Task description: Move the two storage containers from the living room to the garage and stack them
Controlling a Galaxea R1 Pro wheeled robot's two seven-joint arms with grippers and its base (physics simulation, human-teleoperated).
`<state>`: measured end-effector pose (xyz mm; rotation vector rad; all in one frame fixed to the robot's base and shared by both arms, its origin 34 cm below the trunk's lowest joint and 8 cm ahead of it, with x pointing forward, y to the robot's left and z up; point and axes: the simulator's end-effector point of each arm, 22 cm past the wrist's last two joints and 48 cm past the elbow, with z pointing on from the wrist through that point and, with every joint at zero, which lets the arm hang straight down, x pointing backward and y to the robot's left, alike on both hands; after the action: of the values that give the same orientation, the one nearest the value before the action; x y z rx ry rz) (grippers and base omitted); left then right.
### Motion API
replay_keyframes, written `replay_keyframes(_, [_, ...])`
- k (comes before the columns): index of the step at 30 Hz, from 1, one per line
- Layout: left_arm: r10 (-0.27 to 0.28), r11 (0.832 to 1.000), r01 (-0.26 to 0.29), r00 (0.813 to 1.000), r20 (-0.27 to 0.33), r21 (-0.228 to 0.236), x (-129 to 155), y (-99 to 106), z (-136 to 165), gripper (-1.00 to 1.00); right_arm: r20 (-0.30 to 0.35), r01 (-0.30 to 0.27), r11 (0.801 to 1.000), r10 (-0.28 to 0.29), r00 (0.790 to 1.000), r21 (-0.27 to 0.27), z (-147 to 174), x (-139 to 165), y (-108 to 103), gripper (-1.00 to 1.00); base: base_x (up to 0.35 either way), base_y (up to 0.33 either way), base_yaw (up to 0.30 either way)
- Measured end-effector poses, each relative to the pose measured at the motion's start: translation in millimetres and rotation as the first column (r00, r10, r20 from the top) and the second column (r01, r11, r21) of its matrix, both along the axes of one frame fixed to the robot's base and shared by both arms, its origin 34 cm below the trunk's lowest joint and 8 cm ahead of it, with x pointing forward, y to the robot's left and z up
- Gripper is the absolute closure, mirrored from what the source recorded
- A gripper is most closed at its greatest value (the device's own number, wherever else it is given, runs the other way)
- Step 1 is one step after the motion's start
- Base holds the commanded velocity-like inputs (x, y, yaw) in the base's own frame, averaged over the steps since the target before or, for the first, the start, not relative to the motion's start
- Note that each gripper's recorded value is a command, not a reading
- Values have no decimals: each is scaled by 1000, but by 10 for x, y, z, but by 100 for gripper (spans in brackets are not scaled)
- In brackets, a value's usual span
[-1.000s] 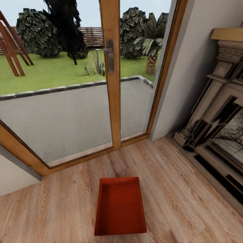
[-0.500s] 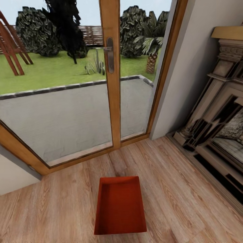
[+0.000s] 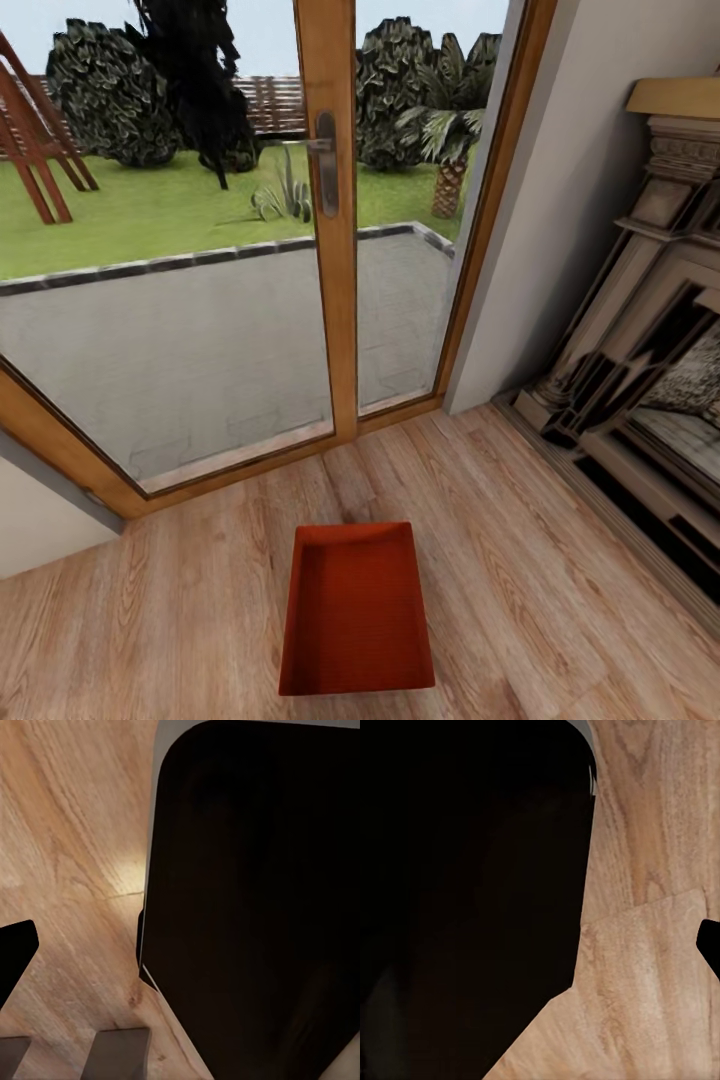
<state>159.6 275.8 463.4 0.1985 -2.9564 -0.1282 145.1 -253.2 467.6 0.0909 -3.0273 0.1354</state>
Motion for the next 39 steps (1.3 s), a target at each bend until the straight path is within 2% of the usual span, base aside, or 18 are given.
replay_keyframes(3, [1,1000,-1,1000,0,4,9,5,-1,-100,5,-2,1000,2,1000,-10,1,11,-25,-100,0,0,0])
replay_keyframes(4, [-10,1000,9,999,49,12,293,42,-38,-100,40,-32,999,32,999,11,-29,192,57,-100,0,0,0])
replay_keyframes(6, [-12,1000,11,995,97,14,570,59,-60,-100,53,-38,999,37,998,24,-46,306,117,-100,0,0,0])
replay_keyframes(7, [-13,1000,11,991,130,13,826,69,-63,-100,68,-43,998,40,997,35,-69,486,191,-100,0,0,0])
replay_keyframes(8, [-13,1000,11,990,139,13,912,72,-60,-100,76,-42,998,39,996,38,-79,579,217,-100,0,0,0])
replay_keyframes(13, [-13,1000,11,970,242,9,1826,85,82,-100,176,-51,997,39,984,63,-104,1721,434,-100,0,0,0])
replay_keyframes(15, [-12,1000,11,962,274,7,2076,86,153,-100,208,-55,996,41,977,64,-82,2061,462,-100,0,0,0])
replay_keyframes(17, [-11,1000,10,960,280,3,2217,80,208,-100,242,-58,996,41,969,64,-48,2387,482,-100,0,0,0])
replay_keyframes(19, [-6,1000,9,970,245,-12,2283,40,256,-100,317,-63,996,41,947,58,59,3034,488,-100,0,0,0])
replay_keyframes(22, [-6,1000,11,966,259,-17,2491,6,298,-100,368,-61,997,40,929,46,159,3457,481,-100,0,0,0])
replay_keyframes(24, [-4,1000,11,958,285,-24,2745,-39,342,-100,398,-58,998,42,916,28,239,3728,460,-100,0,0,0])
replay_keyframes(26, [-3,1000,11,954,301,-26,2879,-56,368,-100,410,-55,998,43,911,19,282,3860,445,-100,0,0,0])
replay_keyframes(29, [-1,999,13,936,351,-31,3284,-92,467,-100,439,-54,999,47,897,5,408,4208,447,-100,0,0,0])
replay_keyframes(30, [7,999,13,920,391,-49,3620,-224,559,-100,459,-52,999,44,887,4,475,4373,469,-100,0,0,0])
replay_keyframes(33, [13,997,22,899,438,-74,4032,-433,702,-100,471,-49,999,40,881,8,508,4449,490,-100,0,0,0])
replay_keyframes(34, [12,995,32,898,440,-91,4290,-549,800,-100,476,-47,999,34,879,15,532,4498,542,-100,0,0,0])
replay_keyframes(35, [9,995,36,899,437,-94,4352,-573,817,-100,475,-47,999,33,879,18,536,4505,559,-100,0,0,0])
replay_keyframes(39, [-2,994,48,910,415,-103,4403,-658,802,-100,472,-47,999,31,881,23,539,4507,592,-100,0,0,0])
